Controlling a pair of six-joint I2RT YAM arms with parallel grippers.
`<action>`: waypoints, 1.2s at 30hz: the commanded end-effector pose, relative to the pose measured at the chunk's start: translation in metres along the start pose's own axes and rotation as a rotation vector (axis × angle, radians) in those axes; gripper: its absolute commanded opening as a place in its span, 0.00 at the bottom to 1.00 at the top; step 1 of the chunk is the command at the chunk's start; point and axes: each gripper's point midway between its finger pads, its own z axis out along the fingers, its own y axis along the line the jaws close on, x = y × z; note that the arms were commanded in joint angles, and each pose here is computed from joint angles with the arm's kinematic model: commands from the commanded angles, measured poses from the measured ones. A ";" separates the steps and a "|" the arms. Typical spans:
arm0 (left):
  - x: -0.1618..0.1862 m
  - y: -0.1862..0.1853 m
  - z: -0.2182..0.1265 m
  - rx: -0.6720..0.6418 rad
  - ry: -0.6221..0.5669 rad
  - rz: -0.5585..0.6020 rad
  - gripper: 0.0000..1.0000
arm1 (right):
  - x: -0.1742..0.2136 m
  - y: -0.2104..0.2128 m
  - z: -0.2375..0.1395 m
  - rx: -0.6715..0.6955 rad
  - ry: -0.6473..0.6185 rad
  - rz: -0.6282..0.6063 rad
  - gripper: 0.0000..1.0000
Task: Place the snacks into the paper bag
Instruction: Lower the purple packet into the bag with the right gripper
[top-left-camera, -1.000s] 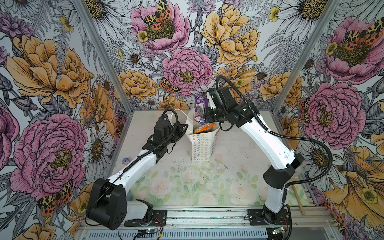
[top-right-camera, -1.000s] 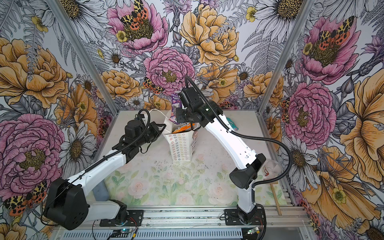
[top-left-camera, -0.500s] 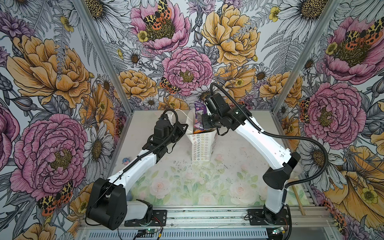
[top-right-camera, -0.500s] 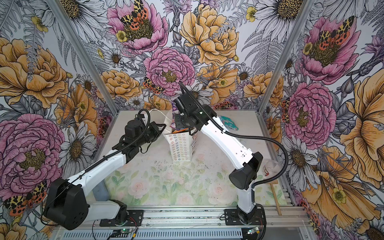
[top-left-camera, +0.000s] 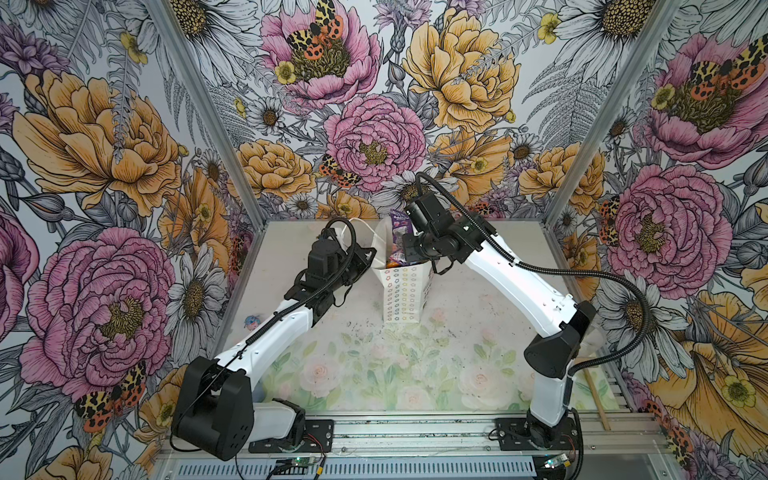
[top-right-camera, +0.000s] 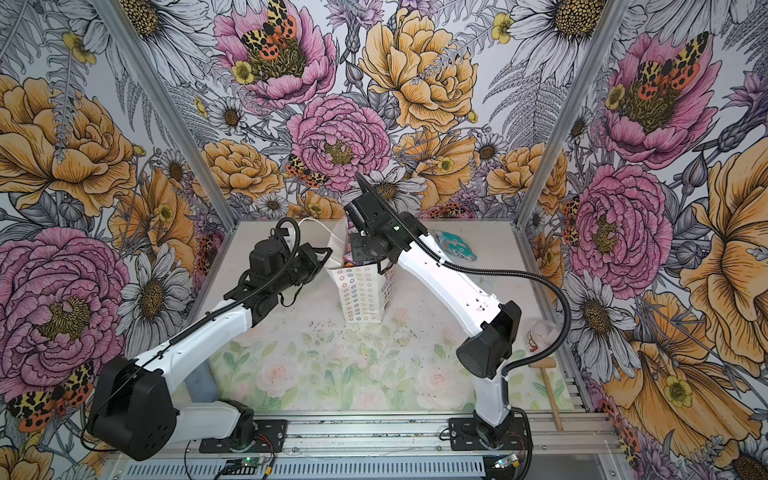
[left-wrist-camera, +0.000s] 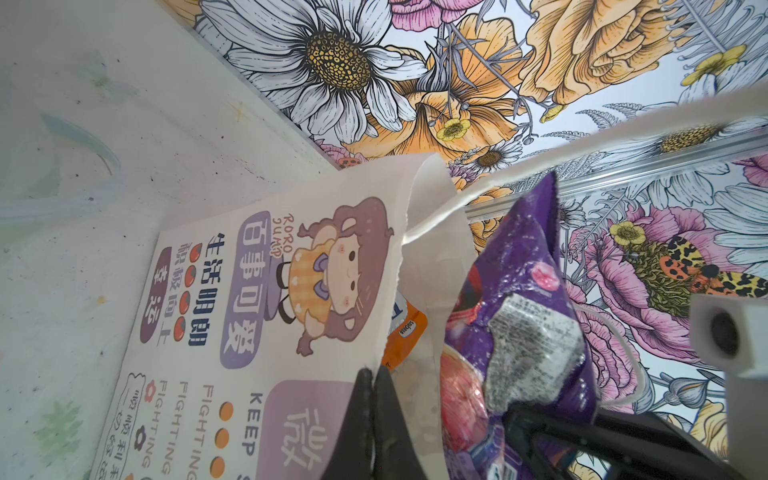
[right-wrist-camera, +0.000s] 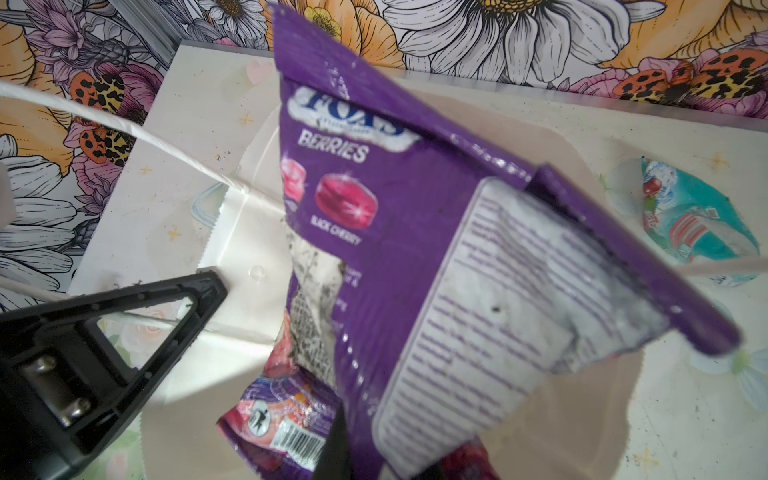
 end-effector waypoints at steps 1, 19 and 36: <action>-0.005 -0.008 -0.007 0.024 -0.026 0.007 0.00 | -0.004 0.004 0.000 -0.002 -0.027 0.020 0.00; -0.005 -0.008 -0.008 0.025 -0.026 0.005 0.00 | 0.028 0.025 -0.015 -0.035 0.024 0.046 0.00; -0.004 -0.008 -0.009 0.025 -0.029 0.006 0.00 | 0.051 0.024 -0.019 -0.016 0.104 0.061 0.00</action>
